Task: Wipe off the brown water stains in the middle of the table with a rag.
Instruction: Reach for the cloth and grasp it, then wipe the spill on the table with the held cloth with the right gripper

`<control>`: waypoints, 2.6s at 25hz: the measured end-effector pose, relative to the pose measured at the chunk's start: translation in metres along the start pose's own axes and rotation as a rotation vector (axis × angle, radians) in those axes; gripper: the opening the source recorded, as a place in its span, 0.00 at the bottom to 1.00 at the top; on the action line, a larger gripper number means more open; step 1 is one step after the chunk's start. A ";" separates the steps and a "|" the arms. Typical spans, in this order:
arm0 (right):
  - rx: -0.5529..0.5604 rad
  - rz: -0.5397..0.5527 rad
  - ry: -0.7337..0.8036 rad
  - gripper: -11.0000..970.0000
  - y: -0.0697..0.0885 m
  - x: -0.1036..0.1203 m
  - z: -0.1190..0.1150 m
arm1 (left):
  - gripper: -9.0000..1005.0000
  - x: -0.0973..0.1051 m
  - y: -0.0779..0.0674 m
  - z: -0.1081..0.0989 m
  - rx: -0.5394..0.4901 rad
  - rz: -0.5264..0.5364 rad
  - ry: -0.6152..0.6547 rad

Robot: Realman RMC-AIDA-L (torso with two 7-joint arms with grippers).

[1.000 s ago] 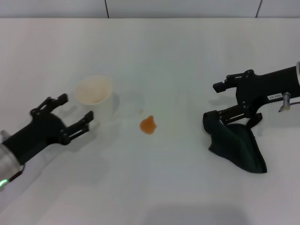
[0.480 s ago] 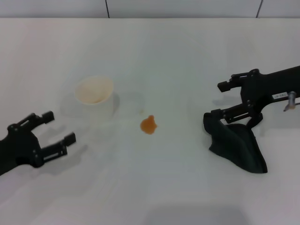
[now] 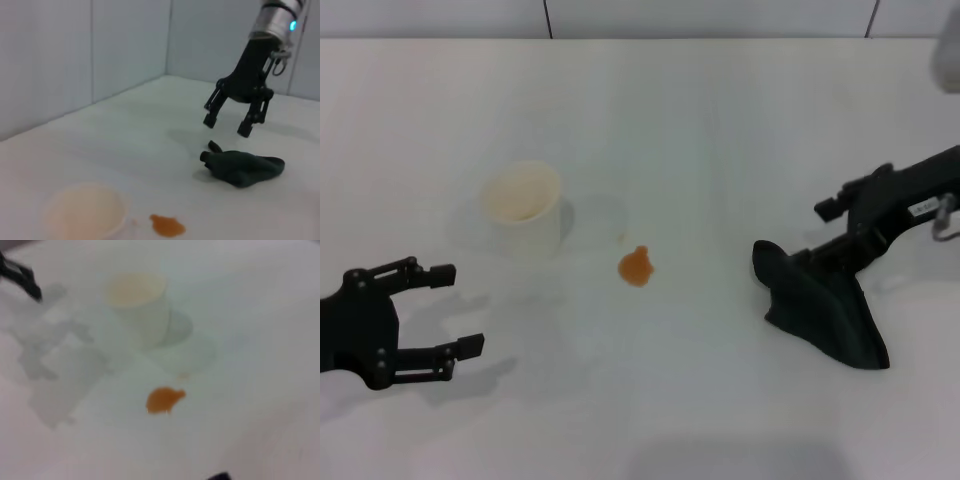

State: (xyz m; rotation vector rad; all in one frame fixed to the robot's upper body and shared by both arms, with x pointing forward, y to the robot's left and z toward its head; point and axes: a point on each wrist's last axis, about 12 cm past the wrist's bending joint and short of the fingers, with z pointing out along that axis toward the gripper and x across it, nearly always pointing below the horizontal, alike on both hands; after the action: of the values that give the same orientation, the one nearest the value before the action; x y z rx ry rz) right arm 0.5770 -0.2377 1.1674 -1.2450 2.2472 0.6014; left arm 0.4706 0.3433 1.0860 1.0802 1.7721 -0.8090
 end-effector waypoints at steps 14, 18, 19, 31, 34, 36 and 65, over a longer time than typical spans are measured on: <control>0.009 0.029 0.207 0.83 0.027 -0.027 0.037 | 0.88 -0.010 0.007 0.023 0.020 0.079 0.042; 0.079 0.113 0.241 0.82 0.017 -0.021 0.040 | 0.88 -0.008 0.005 0.028 0.018 0.079 0.050; 0.089 0.125 0.245 0.82 0.016 -0.020 0.041 | 0.88 -0.008 0.005 0.029 0.018 0.079 0.050; 0.085 0.131 0.294 0.62 0.023 -0.017 0.049 | 0.88 -0.007 0.006 0.033 -0.001 0.077 0.053; 0.086 0.130 0.302 0.52 0.022 -0.016 0.050 | 0.88 -0.007 0.005 0.035 0.001 0.080 0.051; 0.099 0.132 0.314 0.45 0.019 -0.013 0.052 | 0.88 -0.007 0.005 0.035 0.003 0.084 0.051; 0.139 -0.230 0.218 0.10 0.022 -0.108 0.106 | 0.88 -0.008 -0.001 0.024 0.102 0.067 0.068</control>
State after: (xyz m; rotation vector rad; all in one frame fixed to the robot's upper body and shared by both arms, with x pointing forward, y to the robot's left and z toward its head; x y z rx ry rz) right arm 0.6299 -0.0942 1.1540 -1.5309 2.2287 0.2286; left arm 0.4797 0.3197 1.0841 1.2403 1.7566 -0.8378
